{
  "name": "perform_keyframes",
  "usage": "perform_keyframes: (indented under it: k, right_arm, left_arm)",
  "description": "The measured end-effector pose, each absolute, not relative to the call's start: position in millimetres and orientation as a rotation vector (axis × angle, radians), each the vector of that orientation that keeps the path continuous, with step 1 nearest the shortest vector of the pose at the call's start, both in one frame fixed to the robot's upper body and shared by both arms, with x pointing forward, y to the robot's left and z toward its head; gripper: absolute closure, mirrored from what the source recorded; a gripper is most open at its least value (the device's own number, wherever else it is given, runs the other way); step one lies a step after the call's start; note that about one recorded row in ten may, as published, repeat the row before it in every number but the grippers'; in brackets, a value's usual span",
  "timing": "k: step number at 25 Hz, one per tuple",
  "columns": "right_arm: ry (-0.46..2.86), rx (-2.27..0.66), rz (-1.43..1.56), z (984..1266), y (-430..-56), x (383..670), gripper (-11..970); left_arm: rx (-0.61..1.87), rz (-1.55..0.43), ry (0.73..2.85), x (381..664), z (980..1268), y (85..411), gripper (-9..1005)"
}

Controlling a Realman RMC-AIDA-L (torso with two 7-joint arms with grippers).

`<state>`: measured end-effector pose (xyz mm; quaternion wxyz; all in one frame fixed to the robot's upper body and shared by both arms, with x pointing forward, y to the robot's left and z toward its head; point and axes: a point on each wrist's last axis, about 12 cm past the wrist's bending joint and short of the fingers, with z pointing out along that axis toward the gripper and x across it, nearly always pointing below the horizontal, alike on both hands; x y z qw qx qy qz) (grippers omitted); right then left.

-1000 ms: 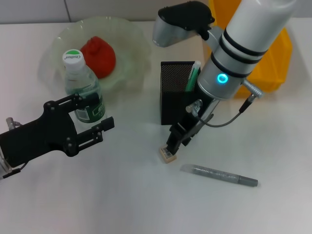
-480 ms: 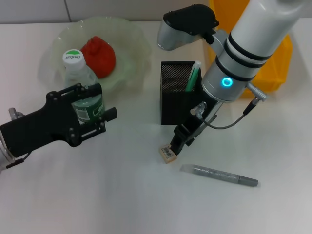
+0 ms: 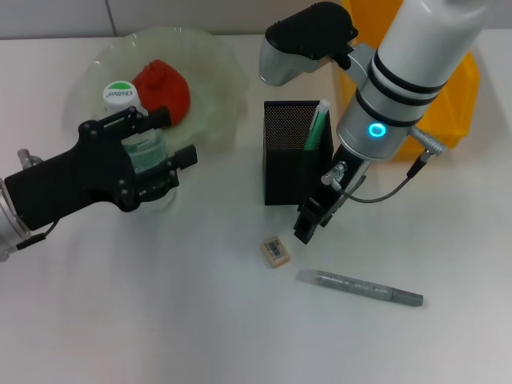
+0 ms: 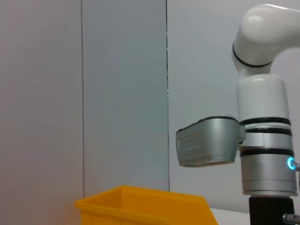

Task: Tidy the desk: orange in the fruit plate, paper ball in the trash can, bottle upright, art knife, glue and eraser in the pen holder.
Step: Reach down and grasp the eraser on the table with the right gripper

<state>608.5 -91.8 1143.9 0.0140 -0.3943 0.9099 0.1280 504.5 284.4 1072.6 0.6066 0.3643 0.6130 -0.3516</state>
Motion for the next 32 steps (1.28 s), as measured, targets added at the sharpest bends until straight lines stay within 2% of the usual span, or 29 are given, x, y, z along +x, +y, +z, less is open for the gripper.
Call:
perform_keyframes:
  k: [17, 24, 32]
  right_arm:
    - [2.763, -1.302, 0.428, 1159, -86, 605, 557]
    - [2.81, -1.299, 0.443, 1151, -87, 602, 556]
    - [2.778, -1.349, 0.467, 1144, -68, 596, 557]
  left_arm:
    - [0.826, -0.806, 1.397, 512, 1076, 279, 349]
    - [0.822, -0.813, 1.404, 510, 1073, 279, 349]
    - [0.828, -0.806, 1.407, 508, 1072, 280, 349]
